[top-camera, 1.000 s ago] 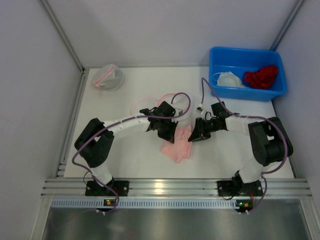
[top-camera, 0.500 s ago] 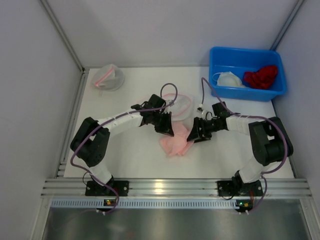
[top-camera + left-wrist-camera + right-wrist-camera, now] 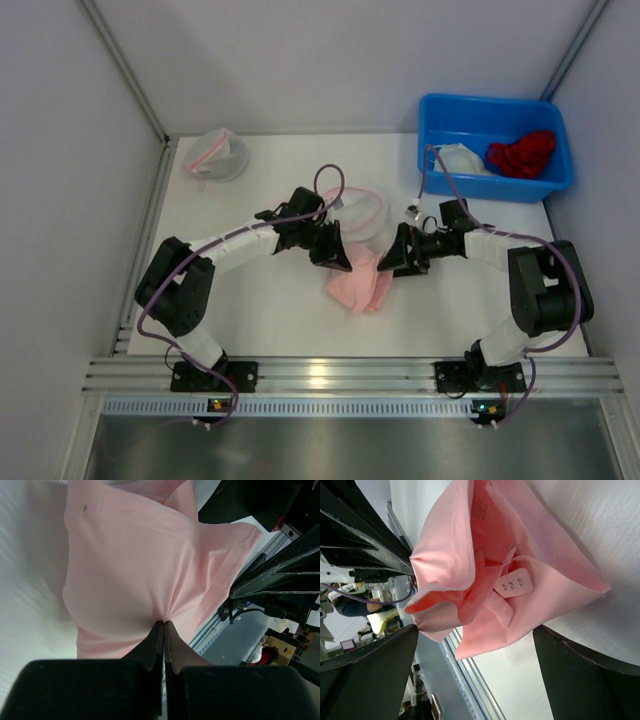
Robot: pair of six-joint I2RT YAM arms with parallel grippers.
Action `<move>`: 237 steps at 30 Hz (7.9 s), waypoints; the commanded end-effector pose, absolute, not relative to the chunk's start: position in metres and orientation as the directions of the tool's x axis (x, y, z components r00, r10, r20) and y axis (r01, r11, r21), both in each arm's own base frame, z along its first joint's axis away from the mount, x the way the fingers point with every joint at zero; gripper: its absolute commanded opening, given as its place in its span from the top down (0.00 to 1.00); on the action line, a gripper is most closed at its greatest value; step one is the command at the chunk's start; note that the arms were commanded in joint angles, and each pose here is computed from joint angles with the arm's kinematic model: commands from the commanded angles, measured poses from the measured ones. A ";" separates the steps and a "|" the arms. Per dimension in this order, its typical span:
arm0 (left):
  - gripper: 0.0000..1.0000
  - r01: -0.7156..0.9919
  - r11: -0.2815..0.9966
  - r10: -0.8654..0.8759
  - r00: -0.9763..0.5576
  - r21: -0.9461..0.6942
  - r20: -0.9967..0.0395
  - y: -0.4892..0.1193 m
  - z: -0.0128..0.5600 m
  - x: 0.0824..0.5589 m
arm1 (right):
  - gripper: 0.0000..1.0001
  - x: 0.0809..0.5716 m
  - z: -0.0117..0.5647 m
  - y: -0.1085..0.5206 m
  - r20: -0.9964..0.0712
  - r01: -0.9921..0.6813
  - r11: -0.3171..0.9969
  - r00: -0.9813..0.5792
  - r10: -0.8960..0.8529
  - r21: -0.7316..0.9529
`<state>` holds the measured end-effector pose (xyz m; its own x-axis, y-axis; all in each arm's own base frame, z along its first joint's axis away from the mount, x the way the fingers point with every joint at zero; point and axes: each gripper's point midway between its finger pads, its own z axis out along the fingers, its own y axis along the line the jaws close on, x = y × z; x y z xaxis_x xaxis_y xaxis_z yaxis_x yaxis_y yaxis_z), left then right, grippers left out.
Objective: Place the bra in the laundry bag and zip it closed
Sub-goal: Adjust the bra at the center of the board, then pick up the bra from the center of the board, then move the laundry bag to the center of the board, then place the bra in the laundry bag.
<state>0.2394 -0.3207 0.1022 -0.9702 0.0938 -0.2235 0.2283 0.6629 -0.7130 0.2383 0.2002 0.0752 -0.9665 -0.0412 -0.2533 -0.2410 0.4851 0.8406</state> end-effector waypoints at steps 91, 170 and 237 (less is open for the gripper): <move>0.40 0.295 0.503 0.047 -0.948 -0.812 -0.316 -0.332 0.118 0.234 | 1.00 0.252 0.057 0.241 -0.386 -0.361 0.467 -0.922 -0.045 0.807; 1.00 0.317 0.401 -0.373 -0.800 -0.860 -0.469 -0.142 0.235 0.268 | 0.80 0.449 0.131 0.256 -0.802 -0.696 0.691 -0.518 -0.299 0.192; 1.00 -0.382 0.536 -0.617 -0.786 -0.753 -0.042 -0.243 0.113 0.355 | 0.99 0.249 0.161 0.365 -0.727 -0.774 0.300 -0.630 -0.274 0.557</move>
